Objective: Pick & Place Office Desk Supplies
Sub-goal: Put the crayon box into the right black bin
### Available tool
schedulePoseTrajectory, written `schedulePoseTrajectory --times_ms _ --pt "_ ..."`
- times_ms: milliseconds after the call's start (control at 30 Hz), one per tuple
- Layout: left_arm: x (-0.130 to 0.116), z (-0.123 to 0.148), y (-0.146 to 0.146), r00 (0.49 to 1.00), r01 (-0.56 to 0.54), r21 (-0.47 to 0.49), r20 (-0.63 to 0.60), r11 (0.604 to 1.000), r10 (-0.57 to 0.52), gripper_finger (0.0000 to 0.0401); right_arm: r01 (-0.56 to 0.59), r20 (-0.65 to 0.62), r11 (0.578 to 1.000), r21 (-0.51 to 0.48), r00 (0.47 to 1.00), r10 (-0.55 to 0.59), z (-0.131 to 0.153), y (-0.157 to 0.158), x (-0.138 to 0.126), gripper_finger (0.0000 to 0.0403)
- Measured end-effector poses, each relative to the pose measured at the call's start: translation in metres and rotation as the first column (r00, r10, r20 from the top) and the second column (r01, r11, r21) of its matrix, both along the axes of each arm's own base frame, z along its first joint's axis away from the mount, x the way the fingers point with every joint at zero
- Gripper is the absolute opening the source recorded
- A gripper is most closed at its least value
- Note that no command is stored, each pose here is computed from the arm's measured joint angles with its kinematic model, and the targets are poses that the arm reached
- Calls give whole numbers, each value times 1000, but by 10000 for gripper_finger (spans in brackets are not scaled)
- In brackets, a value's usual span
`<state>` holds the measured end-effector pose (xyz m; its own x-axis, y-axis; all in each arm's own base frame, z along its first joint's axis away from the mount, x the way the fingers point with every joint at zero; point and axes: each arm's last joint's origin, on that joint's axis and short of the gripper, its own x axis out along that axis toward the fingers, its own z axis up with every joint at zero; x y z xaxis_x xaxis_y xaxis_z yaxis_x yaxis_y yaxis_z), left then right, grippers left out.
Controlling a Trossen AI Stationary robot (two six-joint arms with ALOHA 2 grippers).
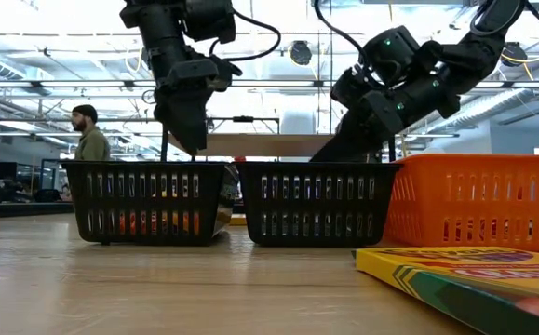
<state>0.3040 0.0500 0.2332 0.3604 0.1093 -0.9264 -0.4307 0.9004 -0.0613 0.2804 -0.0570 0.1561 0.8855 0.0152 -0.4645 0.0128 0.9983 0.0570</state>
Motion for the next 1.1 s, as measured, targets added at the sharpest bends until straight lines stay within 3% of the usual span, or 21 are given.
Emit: schedulePoseTrajectory --times_ms 300,600,800,1100 --pt "-3 -1 -8 999 -9 -15 -40 1000 8 250 36 -60 999 -6 998 -37 -5 -3 -3 0" --pt "-1 -1 -15 999 -13 -24 -33 1000 12 250 51 -141 998 27 989 -47 -35 -8 2 0" --pt "-1 -1 -17 999 -20 -28 -31 999 19 250 -2 -19 996 85 1000 3 -45 -7 15 0" --pt "-1 -1 -19 999 -15 -13 -31 1000 15 250 -5 -82 998 59 997 10 -70 -6 16 0"
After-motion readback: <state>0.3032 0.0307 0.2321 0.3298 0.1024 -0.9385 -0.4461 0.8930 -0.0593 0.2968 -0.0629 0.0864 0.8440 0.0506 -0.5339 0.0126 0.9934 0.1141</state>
